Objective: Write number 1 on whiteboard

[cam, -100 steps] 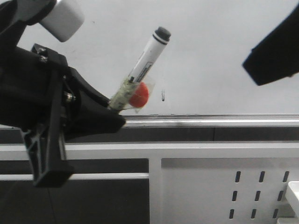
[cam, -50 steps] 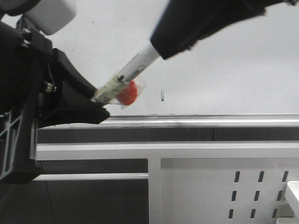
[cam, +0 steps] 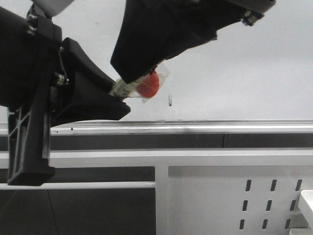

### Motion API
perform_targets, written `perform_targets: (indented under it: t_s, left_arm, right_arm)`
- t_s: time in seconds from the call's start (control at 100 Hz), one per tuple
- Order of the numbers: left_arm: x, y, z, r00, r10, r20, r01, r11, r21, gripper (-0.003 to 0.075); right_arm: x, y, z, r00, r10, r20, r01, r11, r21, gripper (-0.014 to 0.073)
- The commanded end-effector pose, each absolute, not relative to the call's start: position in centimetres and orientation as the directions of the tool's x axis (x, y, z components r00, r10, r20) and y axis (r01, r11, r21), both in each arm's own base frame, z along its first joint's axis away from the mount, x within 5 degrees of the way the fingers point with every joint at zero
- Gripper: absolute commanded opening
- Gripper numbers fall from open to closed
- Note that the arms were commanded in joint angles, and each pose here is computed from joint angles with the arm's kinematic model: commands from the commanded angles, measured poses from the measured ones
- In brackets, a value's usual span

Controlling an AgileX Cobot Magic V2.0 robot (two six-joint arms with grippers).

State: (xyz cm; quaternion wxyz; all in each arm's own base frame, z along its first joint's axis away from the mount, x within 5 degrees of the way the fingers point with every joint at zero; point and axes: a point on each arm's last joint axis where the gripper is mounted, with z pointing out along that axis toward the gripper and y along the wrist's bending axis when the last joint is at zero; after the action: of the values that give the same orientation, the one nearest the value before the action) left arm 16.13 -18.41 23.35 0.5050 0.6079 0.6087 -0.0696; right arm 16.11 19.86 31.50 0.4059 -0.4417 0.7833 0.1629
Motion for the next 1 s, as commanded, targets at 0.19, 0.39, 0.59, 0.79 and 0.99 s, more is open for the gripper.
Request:
perform_targets:
  t_s: [0.19,0.39,0.59,0.79,0.99]
  left_arm:
    - [15.9,-19.2,25.6,0.312,0.563,-0.765,0.796,0.284,0.534,-0.002]
    - [15.8,-19.3,25.7,0.324,0.546,-0.773,0.797,0.283,0.534,-0.0019]
    - [15.6,-19.4,26.1,0.354,0.518,-0.779,0.791,0.277,0.545,-0.0016]
    - [15.8,-19.1,25.7,0.319,0.566,-0.76,0.792,0.281,0.542,0.015]
    - [15.5,-17.9,26.5,0.283,0.602,-0.747,0.773,0.318,0.549,0.0261]
  right_arm:
    - [16.3,20.1,33.7,-0.206,-0.491,-0.847,-0.818,0.561,-0.127,0.026]
    - [16.4,20.0,33.5,-0.214,-0.501,-0.838,-0.817,0.562,-0.127,-0.004]
    - [16.3,20.0,33.4,-0.224,-0.513,-0.829,-0.819,0.56,-0.126,-0.0076]
    - [16.3,19.8,33.2,-0.225,-0.537,-0.813,-0.82,0.555,-0.14,-0.0077]
    - [15.7,19.0,34.1,-0.2,-0.507,-0.838,-0.815,0.561,-0.146,-0.0076]
